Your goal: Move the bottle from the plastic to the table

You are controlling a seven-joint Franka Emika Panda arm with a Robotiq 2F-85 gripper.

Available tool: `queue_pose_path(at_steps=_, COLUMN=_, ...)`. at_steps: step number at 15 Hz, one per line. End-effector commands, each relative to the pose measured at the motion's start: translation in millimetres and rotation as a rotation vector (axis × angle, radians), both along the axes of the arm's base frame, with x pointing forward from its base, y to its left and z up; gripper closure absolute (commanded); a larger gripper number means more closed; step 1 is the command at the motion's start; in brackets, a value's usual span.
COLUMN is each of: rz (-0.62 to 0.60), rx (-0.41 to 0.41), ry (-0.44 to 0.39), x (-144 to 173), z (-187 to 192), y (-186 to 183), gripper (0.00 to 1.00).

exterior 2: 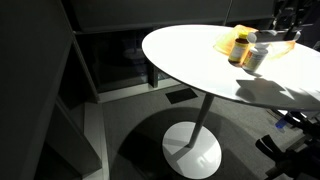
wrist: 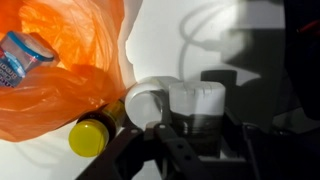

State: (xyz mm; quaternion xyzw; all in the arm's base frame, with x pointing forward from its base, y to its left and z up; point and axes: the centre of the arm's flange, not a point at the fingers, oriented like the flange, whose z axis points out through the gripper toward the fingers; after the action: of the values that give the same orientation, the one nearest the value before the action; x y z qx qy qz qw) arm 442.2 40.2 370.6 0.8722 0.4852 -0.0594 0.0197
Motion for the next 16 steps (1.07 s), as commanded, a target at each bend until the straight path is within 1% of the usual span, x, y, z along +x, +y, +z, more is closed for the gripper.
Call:
queue_pose_path(at_steps=1, rz=0.110, rx=-0.011, ry=-0.017, x=33, z=-7, y=7, gripper=0.74)
queue_pose_path(at_steps=5, rz=0.220, rx=0.033, ry=-0.046, x=57, z=-35, y=11, gripper=0.74)
queue_pose_path(at_steps=7, rz=0.266, rx=0.046, ry=-0.059, x=68, z=-40, y=14, gripper=0.74)
queue_pose_path(at_steps=14, rz=0.353, rx=0.070, ry=-0.031, x=80, z=-77, y=20, gripper=0.74)
queue_pose_path(at_steps=15, rz=0.359, rx=0.076, ry=-0.026, x=80, z=-78, y=21, gripper=0.58)
queue_pose_path(at_steps=16, rz=0.364, rx=0.080, ry=-0.021, x=79, z=-79, y=21, gripper=0.24)
